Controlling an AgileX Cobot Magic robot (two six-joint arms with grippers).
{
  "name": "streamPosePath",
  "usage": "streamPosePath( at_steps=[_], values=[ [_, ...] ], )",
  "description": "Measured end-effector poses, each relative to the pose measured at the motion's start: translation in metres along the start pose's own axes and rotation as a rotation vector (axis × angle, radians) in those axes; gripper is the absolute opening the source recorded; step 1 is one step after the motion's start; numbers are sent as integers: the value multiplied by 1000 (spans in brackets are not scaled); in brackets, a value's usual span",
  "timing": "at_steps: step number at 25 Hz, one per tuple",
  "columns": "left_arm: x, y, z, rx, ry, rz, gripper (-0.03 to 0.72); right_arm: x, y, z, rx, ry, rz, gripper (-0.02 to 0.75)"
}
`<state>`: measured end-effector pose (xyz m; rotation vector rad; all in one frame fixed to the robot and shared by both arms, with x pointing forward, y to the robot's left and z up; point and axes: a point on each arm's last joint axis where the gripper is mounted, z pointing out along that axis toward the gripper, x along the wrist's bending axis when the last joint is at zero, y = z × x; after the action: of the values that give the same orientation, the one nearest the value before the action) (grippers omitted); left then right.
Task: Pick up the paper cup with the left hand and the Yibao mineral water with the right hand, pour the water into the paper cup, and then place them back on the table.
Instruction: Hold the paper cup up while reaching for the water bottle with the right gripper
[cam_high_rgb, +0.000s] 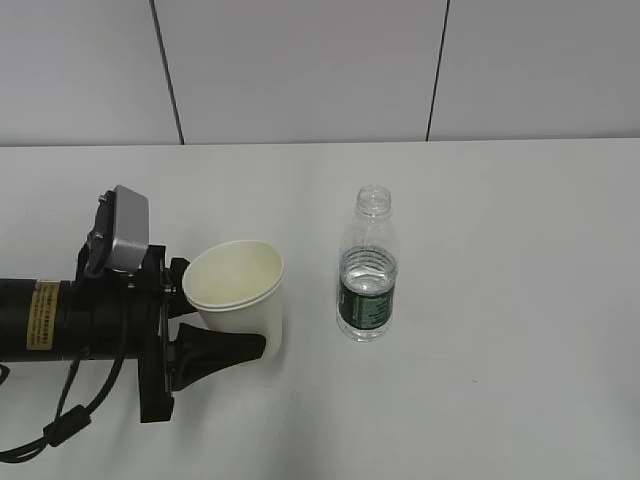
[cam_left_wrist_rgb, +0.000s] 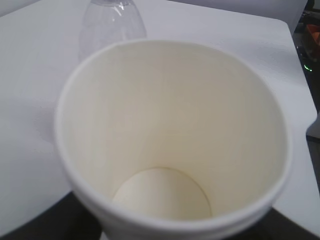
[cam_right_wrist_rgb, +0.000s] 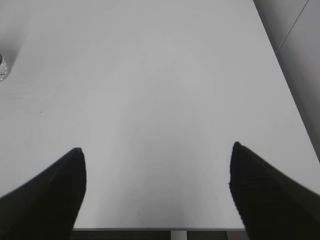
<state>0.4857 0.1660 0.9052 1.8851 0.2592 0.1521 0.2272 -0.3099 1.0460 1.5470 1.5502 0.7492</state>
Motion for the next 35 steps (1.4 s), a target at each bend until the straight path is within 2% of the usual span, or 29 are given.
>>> streamPosePath(
  at_steps=[8, 10, 15, 17, 26, 29, 35],
  values=[
    [-1, 0, 0, 2, -6, 3, 433, -2, 1, 0, -6, -17, -13, 666],
    [0, -1, 0, 6, -4, 3, 432, -2, 5, -2, -51, -22, -30, 652],
    [0, -2, 0, 17, 2, 3, 432, -2, 26, -3, -250, -26, -41, 631],
    [0, -2, 0, 17, 2, 3, 432, -1, 37, 3, -273, -18, -45, 626],
    [0, -2, 0, 18, 2, 3, 432, 10, 77, 56, -206, 66, -127, 623],
    [0, -2, 0, 18, 2, 3, 432, 13, 87, 75, -236, 75, -119, 622],
    [0, -2, 0, 18, 2, 3, 432, 20, 76, 114, -227, 105, -60, 614]
  ],
)
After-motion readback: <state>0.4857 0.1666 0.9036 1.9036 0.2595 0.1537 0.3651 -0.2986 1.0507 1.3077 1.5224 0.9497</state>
